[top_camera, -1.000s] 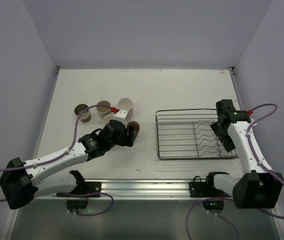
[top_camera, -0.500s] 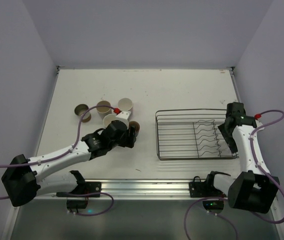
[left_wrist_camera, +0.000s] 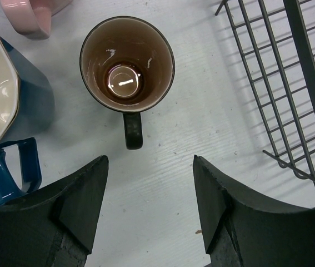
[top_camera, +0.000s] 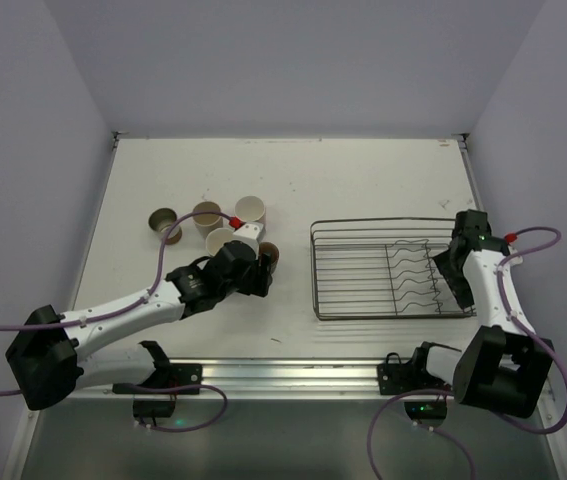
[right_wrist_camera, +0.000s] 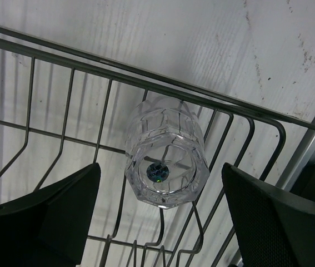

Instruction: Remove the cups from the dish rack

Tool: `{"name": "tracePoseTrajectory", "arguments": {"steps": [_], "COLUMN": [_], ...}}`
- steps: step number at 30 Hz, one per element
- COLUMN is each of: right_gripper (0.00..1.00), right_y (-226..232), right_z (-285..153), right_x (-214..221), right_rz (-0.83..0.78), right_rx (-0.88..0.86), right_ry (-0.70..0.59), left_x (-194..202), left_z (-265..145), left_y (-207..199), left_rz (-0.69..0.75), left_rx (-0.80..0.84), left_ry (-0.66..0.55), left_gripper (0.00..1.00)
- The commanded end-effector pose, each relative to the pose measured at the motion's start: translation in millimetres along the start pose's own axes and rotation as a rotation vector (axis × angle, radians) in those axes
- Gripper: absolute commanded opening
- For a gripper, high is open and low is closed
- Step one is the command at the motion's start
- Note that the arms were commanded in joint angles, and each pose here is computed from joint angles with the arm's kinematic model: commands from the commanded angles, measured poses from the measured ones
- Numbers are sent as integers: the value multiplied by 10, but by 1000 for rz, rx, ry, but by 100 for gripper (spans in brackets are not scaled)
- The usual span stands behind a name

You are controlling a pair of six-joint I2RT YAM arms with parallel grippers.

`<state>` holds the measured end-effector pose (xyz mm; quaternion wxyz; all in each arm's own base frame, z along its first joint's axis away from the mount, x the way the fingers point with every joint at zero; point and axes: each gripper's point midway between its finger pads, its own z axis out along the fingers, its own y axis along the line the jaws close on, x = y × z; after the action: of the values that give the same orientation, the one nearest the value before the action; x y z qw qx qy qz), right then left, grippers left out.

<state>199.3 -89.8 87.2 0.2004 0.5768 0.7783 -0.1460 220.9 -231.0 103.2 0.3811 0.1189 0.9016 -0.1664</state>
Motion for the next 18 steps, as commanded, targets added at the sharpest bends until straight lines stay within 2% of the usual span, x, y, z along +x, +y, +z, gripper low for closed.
{"name": "tracePoseTrajectory", "arguments": {"steps": [1, 10, 12, 18], "right_gripper": [91, 85, 81, 80], "right_y": [40, 23, 12, 10], "right_z": [99, 131, 129, 151], "right_x": [-23, -40, -58, -58], "right_rz": [16, 29, 38, 33], "right_rx": [-7, -2, 0, 8], "right_ry": [-14, -16, -21, -8], "left_x": [-208, -168, -166, -164], "left_z": [-36, 0, 8, 14], "left_y": [-120, -115, -118, -115], "left_rz": [14, 19, 21, 23], "left_rx": [37, 33, 34, 33], "left_ry": [-50, -37, -35, -36], "left_gripper": [66, 66, 66, 66]}}
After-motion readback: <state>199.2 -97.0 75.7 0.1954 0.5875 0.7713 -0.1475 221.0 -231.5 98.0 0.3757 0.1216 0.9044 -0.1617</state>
